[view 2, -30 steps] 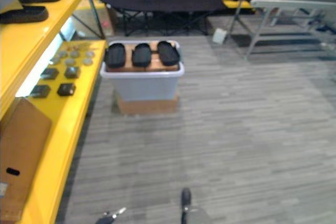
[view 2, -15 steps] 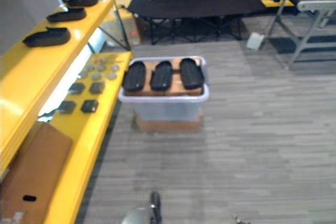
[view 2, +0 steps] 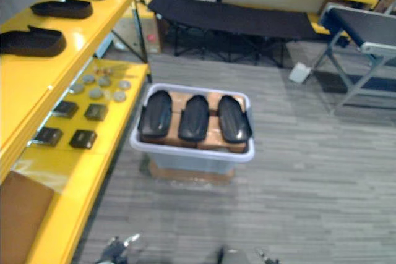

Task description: Walk over and take plastic housings, then place them on the shelf

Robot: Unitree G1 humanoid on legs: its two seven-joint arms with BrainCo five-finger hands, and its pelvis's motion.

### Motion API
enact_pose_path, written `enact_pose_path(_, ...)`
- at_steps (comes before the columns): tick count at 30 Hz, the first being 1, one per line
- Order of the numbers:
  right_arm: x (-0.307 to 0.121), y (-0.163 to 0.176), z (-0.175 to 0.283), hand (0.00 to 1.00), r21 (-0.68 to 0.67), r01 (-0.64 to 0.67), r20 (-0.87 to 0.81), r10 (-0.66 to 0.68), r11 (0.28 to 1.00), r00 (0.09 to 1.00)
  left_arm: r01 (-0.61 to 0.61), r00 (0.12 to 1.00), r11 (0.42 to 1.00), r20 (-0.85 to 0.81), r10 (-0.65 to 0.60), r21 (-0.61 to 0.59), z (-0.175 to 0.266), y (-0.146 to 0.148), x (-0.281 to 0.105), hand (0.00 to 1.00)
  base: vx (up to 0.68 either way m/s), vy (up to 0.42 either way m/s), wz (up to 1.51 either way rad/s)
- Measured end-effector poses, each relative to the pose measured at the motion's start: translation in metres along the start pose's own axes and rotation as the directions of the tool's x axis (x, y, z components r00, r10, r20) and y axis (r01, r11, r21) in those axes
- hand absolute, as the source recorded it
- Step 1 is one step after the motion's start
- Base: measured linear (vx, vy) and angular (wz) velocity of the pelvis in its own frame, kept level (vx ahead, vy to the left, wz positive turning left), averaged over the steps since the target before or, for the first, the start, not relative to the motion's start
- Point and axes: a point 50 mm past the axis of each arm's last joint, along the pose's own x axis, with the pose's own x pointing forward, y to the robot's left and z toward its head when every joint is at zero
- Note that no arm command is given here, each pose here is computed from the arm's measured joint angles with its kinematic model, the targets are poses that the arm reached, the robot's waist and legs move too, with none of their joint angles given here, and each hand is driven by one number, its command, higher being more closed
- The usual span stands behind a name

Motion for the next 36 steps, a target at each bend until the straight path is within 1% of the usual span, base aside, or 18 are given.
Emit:
enact_pose_path(4, 0.001, -0.017, 0.005, 0.00, -0.023, 0.039, 0.011, -0.039, 0.999, 0.999, 0.027, 0.997, 0.999, -0.073, -0.030, -0.039, -0.023, -0.016, -0.007, 0.00, 0.36, -0.232, 0.10)
enact_pose_path(8, 0.001, -0.019, 0.005, 0.00, -0.039, 0.044, 0.019, -0.043, 0.998, 0.999, -0.024, 0.997, 0.990, -0.075, 0.014, -0.139, -0.023, -0.009, -0.007, 0.00, 0.23, -0.153, 0.30)
enact_pose_path(12, 0.002, -0.014, 0.022, 0.00, -0.073, 0.042, 0.084, -0.036, 0.996, 0.996, -0.044, 0.995, 0.991, -0.091, 0.033, -0.128, -0.027, -0.001, -0.007, 0.00, 0.14, 0.067, -0.02)
enact_pose_path(15, -0.001, 0.010, 0.040, 0.00, -0.255, -0.018, 0.165, 0.062, 0.967, 0.984, -0.045, 0.994, 0.994, -0.104, 0.034, -0.098, -0.033, 0.002, -0.009, 0.00, 0.20, 0.316, -0.08)
enact_pose_path(16, -0.007, 0.033, 0.046, 0.00, -0.394, -0.071, 0.213, 0.166, 0.916, 0.963, -0.048, 0.995, 0.999, -0.088, 0.046, -0.020, -0.030, 0.009, -0.008, 0.00, 0.19, 0.249, 0.02)
enact_pose_path(19, -0.042, 0.104, 0.068, 0.00, -0.748, -0.133, 0.324, 0.533, 0.650, 0.782, -0.029, 0.999, 0.988, -0.032, 0.035, 0.150, -0.017, 0.015, -0.004, 0.00, 0.16, 0.193, 0.06)
enact_pose_path(20, -0.057, 0.127, 0.073, 0.00, -0.828, -0.124, 0.320, 0.644, 0.546, 0.694, -0.018, 1.000, 0.983, -0.014, 0.021, 0.182, -0.014, 0.012, -0.003, 0.00, 0.12, 0.153, -0.01)
enact_pose_path(21, -0.081, 0.157, 0.077, 0.00, -0.915, -0.092, 0.280, 0.783, 0.393, 0.555, -0.010, 1.000, 0.978, 0.005, 0.009, 0.207, -0.009, 0.009, -0.002, 0.00, 0.10, 0.098, -0.07)
enact_pose_path(22, -0.094, 0.172, 0.077, 0.00, -0.947, -0.068, 0.246, 0.842, 0.315, 0.479, -0.004, 1.000, 0.975, 0.015, 0.001, 0.223, -0.005, 0.007, -0.001, 0.00, 0.09, 0.062, -0.05)
enact_pose_path(23, -0.123, 0.199, 0.075, 0.00, -0.987, -0.013, 0.150, 0.936, 0.163, 0.318, 0.002, 0.999, 0.968, 0.034, -0.011, 0.253, 0.000, 0.003, 0.000, 0.00, 0.09, 0.019, -0.01)
enact_pose_path(24, -0.149, 0.221, 0.071, 0.00, -0.997, 0.040, 0.066, 0.981, 0.060, 0.182, 0.002, 0.999, 0.961, 0.051, -0.017, 0.277, 0.006, 0.000, 0.002, 0.00, 0.05, 0.005, 0.02)
enact_pose_path(25, -0.162, 0.229, 0.069, 0.00, -0.998, 0.060, 0.029, 0.992, 0.022, 0.120, 0.004, 0.998, 0.958, 0.058, -0.021, 0.287, 0.009, -0.002, 0.002, 0.00, 0.06, -0.014, 0.04)
enact_pose_path(27, -0.211, 0.247, 0.062, 0.00, -0.992, 0.113, -0.066, 0.992, -0.055, -0.104, 0.007, 0.995, 0.949, 0.091, -0.037, 0.315, 0.021, -0.011, 0.004, 0.00, 0.04, -0.026, 0.03)
enact_pose_path(29, -0.244, 0.247, 0.067, 0.00, -0.991, 0.126, -0.074, 0.966, -0.043, -0.249, 0.006, 0.994, 0.950, 0.105, -0.041, 0.312, 0.024, -0.016, 0.005, 0.00, 0.00, -0.004, -0.03)
enact_pose_path(31, -0.272, 0.242, 0.090, 0.00, -0.986, 0.158, -0.016, 0.929, 0.046, -0.371, 0.005, 0.992, 0.949, 0.120, -0.045, 0.315, 0.028, -0.021, 0.005, 0.00, 0.00, -0.003, -0.03)
enact_pose_path(33, -0.293, 0.236, 0.131, 0.00, -0.956, 0.182, 0.123, 0.880, 0.229, -0.458, 0.025, 0.988, 0.943, 0.134, -0.073, 0.332, 0.031, -0.032, 0.004, 0.00, -0.07, 0.009, -0.02)
enact_pose_path(35, -0.318, 0.219, 0.196, 0.00, -0.833, 0.108, 0.401, 0.726, 0.543, -0.559, 0.045, 0.985, 0.939, 0.143, -0.099, 0.340, 0.031, -0.043, 0.001, 0.00, -0.12, -0.001, -0.07)
enact_pose_path(36, -0.324, 0.213, 0.211, 0.00, -0.790, 0.070, 0.465, 0.670, 0.609, -0.578, 0.053, 0.983, 0.938, 0.145, -0.109, 0.342, 0.032, -0.047, 0.001, 0.00, -0.17, -0.030, -0.19)
